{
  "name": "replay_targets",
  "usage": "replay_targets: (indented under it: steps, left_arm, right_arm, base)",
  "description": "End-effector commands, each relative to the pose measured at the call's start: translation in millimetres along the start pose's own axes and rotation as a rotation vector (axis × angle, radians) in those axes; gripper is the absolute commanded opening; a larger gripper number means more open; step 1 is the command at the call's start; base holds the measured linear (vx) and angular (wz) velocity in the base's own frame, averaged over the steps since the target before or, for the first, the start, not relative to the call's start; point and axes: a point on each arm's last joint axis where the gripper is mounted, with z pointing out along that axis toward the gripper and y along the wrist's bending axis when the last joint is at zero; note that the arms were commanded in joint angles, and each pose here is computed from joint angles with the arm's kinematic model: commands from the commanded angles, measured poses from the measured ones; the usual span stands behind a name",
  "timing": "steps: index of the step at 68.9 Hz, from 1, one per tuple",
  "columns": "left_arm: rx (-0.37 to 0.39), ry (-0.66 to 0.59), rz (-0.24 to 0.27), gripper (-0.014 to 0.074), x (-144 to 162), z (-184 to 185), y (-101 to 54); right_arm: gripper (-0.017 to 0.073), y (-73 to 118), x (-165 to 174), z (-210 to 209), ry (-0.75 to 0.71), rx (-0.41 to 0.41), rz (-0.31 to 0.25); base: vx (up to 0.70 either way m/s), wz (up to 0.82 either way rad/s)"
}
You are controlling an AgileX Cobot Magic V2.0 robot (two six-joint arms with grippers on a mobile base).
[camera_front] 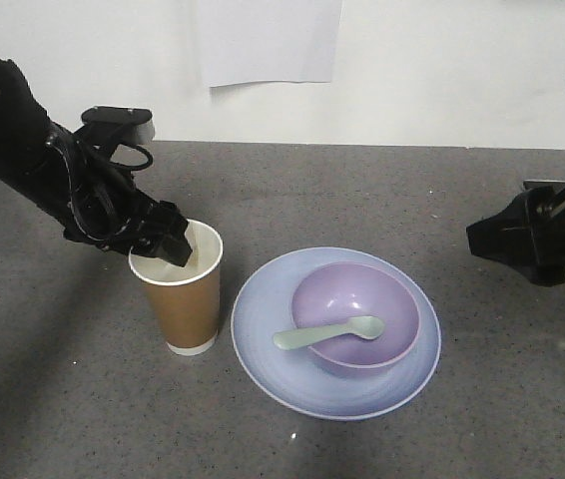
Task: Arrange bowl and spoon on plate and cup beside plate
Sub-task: 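Open the left gripper and lift it away from the cup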
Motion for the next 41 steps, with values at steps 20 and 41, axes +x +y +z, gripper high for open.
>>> replay_targets:
  steps: [20,41]
  left_arm:
    - [-0.169,-0.279,0.011,0.0563,1,-79,-9.3]
    - [-0.240,-0.442,0.003,0.0562,36,-132,-18.7]
  right_arm:
    - [0.0520,0.8,-11,-12,-0.101,0.004,0.020]
    - [0.0520,-3.3,-3,-17,-0.133,0.054,0.038]
  base:
    - [0.00,0.00]
    - [0.00,0.00]
